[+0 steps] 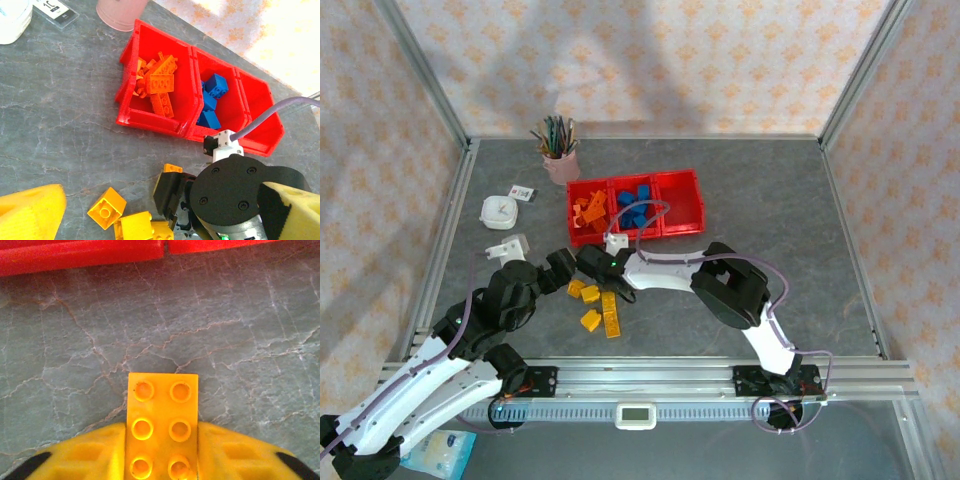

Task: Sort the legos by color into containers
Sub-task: Pick up the lego from the center of the table, then place the lego in the container.

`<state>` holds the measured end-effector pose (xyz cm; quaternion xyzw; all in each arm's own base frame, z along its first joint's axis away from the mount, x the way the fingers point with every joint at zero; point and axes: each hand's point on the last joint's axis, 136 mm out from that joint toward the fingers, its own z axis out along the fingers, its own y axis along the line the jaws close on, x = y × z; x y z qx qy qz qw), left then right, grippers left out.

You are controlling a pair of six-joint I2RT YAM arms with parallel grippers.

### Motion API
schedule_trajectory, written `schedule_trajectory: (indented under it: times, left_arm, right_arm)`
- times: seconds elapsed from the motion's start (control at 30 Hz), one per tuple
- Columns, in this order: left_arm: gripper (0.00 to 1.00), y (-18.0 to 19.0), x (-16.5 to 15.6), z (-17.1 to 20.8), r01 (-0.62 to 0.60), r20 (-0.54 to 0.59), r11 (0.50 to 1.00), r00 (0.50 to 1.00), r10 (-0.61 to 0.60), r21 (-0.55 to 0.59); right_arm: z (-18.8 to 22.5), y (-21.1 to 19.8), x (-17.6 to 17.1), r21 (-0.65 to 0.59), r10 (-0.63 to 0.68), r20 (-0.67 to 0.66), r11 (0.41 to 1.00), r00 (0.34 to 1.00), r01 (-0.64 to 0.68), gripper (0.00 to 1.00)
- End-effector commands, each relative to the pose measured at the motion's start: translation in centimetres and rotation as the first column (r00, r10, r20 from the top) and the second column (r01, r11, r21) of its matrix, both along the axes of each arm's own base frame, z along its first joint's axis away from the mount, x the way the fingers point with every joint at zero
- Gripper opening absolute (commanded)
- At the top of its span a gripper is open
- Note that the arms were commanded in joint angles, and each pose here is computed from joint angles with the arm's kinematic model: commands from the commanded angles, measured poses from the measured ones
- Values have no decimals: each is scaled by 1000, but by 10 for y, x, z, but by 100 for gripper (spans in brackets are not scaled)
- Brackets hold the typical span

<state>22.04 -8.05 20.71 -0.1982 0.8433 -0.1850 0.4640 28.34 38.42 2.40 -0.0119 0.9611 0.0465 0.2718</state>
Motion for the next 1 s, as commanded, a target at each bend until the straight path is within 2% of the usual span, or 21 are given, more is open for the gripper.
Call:
schedule_trajectory:
  times: [0.0, 0.3, 0.43, 0.6, 0.77, 0.97]
  left_arm:
    - [99, 4, -1, -4, -16, -20, 1000, 1000, 16, 9]
    - [99, -6, 5, -1, 10, -14, 1000, 1000, -10, -3]
    - [99, -15, 11, 1, 37, -9, 999, 999, -38, -10]
    - [99, -31, 22, -1, 76, -12, 997, 997, -76, -14]
    - [99, -47, 35, -1, 109, -6, 994, 994, -109, -25]
    - [99, -57, 47, -2, 120, -11, 993, 993, -120, -10]
  right_arm:
    - [0, 4, 4, 34, -5, 23, 999, 1000, 4, 30]
    - [70, -31, 21, 66, -47, 141, 997, 989, 38, 28]
    - [107, -70, 37, 81, -97, 200, 993, 975, 83, 28]
    - [134, -121, 79, 83, -159, 242, 986, 957, 143, 29]
    - [140, -144, 130, 31, -137, 285, 991, 949, 134, 29]
    - [116, -161, 186, -45, -135, 276, 987, 952, 153, 29]
